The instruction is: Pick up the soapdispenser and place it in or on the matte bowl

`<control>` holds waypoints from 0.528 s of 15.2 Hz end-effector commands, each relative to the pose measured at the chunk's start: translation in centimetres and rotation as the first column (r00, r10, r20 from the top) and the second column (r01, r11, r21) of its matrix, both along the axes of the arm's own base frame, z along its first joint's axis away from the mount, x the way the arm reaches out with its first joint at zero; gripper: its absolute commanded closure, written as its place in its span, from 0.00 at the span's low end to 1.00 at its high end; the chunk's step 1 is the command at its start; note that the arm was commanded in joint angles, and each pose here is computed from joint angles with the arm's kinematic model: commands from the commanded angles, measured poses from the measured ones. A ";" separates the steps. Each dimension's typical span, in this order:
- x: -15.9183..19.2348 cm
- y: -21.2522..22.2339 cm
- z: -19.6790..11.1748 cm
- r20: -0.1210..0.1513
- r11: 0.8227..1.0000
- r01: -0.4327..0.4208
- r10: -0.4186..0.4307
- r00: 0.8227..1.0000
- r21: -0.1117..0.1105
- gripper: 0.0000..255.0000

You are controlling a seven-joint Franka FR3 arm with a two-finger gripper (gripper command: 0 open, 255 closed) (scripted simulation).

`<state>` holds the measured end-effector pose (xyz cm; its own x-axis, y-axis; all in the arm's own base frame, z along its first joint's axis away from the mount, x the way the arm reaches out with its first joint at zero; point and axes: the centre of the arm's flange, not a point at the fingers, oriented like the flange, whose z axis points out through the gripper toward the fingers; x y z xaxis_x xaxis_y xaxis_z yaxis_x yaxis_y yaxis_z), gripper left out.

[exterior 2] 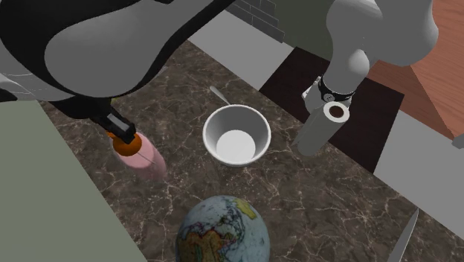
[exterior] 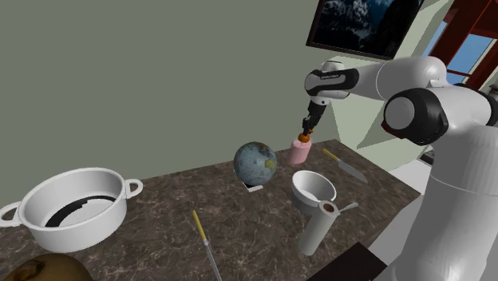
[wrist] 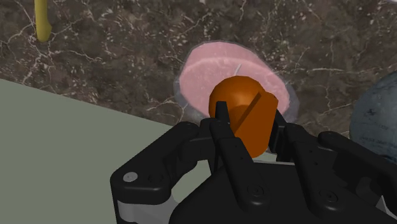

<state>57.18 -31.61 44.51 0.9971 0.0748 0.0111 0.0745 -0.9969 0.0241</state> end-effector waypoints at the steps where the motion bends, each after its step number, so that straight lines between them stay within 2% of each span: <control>1: 0.0 0.1 1.0 0.000 1.000 0.000 0.000 1.000 0.000 1.00; 8: 0.0 0.1 4.7 0.000 1.000 0.000 0.000 1.000 0.000 1.00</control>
